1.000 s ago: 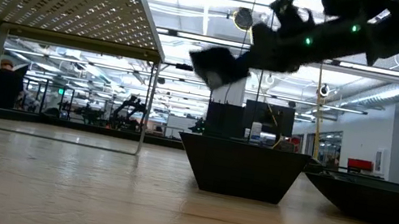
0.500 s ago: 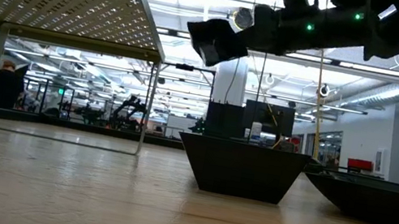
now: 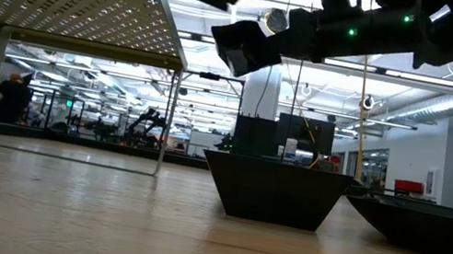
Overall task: Pick & Place Mini shaped plates
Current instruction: Stack the distorted square plate on top of the other distorted square plate on the shelf
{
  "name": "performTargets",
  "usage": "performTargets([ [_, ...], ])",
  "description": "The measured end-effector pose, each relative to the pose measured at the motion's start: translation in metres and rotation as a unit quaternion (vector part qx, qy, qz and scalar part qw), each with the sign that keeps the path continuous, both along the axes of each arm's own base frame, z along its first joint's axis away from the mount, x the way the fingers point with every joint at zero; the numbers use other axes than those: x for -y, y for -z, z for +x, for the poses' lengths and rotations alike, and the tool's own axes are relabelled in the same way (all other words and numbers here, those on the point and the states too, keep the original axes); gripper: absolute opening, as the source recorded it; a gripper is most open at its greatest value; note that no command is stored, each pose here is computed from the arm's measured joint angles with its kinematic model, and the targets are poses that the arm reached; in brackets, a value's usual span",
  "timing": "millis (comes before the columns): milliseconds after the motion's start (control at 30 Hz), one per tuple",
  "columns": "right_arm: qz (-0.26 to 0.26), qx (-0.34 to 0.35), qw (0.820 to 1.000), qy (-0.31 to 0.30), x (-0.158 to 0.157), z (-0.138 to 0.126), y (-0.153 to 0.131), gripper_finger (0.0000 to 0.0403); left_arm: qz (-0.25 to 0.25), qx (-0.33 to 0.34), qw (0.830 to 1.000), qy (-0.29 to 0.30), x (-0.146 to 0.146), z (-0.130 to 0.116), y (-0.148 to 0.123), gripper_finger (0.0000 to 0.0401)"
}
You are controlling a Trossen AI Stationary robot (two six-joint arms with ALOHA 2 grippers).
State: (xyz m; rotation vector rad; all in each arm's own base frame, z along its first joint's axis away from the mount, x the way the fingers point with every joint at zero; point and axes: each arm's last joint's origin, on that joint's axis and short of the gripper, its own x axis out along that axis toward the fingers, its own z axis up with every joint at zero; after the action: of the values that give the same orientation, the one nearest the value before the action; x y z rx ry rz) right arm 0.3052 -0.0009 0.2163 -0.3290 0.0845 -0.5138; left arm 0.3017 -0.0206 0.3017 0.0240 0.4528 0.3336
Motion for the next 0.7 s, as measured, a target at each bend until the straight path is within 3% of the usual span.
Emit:
performTargets([
  [233,-0.001,-0.001,1.000,-0.023,-0.001,0.001,0.000,0.0000,0.048,-0.075,0.995,-0.049,-0.015,0.032,0.002,0.0150],
  [500,0.000,-0.011,1.000,-0.022,-0.001,0.001,0.002,0.0000,0.059,-0.096,0.990,-0.083,-0.028,0.037,0.011,0.0148],
  [600,0.001,-0.010,1.000,-0.021,-0.001,0.001,0.002,0.0000,0.054,-0.094,0.990,-0.087,-0.027,0.034,0.009,0.0123],
  [700,0.001,-0.009,1.000,-0.022,-0.001,0.001,0.002,0.0000,0.050,-0.093,0.991,-0.087,-0.026,0.034,0.009,0.0065],
])
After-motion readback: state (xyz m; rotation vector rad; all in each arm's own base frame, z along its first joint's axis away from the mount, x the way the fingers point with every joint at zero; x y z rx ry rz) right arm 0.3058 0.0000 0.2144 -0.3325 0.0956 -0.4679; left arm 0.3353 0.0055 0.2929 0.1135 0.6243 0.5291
